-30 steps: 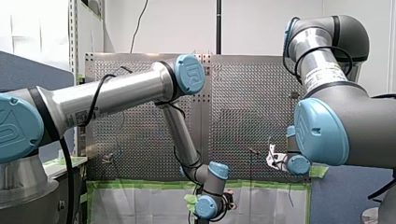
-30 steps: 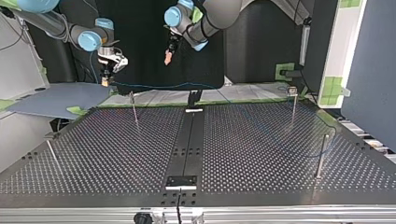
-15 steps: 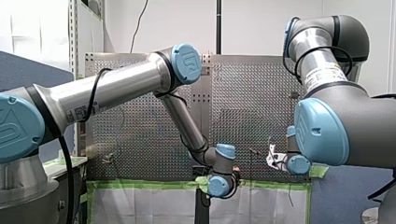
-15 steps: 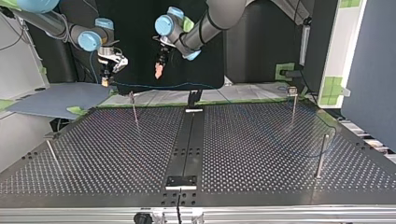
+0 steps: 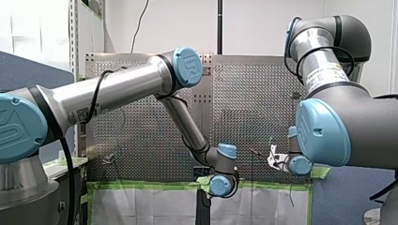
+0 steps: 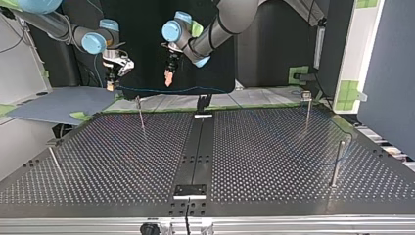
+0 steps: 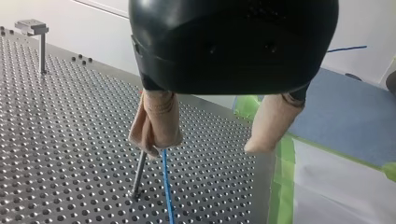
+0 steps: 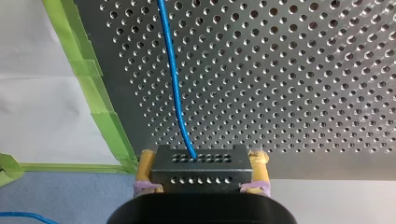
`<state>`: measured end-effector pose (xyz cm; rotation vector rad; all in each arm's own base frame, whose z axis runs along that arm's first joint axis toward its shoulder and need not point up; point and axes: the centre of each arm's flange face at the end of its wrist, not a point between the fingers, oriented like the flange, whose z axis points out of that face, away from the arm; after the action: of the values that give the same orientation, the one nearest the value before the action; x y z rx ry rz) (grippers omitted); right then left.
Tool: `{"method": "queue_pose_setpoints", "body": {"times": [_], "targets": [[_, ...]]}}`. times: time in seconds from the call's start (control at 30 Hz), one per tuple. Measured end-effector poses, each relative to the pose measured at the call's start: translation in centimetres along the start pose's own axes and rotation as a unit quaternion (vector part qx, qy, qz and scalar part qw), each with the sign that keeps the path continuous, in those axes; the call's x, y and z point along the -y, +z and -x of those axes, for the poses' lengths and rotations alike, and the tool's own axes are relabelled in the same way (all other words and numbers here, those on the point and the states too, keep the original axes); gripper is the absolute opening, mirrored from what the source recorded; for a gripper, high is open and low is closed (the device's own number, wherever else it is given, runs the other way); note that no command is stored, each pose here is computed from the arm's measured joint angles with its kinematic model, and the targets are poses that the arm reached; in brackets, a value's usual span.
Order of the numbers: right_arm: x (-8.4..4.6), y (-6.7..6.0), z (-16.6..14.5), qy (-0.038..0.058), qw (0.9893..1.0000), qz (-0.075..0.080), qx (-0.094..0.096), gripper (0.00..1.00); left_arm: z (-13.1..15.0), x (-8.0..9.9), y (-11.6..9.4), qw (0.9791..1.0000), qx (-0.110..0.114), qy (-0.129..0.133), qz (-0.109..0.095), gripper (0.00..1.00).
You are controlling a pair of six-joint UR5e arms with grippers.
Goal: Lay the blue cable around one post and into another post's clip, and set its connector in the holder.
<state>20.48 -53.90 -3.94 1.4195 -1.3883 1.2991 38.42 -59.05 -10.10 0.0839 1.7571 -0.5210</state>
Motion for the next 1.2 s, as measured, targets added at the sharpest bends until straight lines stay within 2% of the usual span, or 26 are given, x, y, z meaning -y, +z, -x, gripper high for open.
{"method": "queue_pose_setpoints", "body": {"times": [0.23,0.53,0.87,0.97,1.2], "targets": [[0.0,0.0,0.0,0.0001,1.0,0.0,0.0,0.0,0.8,0.8,1.4,0.9999,0.004,-0.014,0.001,1.0],[0.0,0.1,-0.1,0.0,1.0,-0.001,-0.002,0.0,2.8,1.1,4.0,0.9991,0.027,-0.033,0.006,1.0],[0.2,0.0,0.0,-0.001,1.0,-0.007,0.0,0.0,0.3,-0.2,5.5,0.9991,0.009,-0.039,0.016,1.0],[0.4,0.0,0.0,-0.0021,0.9999,-0.011,0.001,0.0,0.0,-0.4,6.2,0.9987,0.017,-0.045,0.017,1.0],[0.6,-0.1,0.2,-0.0014,0.9998,-0.017,0.005,0.0,1.3,-0.7,8.1,0.9975,0.04,-0.058,0.013,1.0]]}}
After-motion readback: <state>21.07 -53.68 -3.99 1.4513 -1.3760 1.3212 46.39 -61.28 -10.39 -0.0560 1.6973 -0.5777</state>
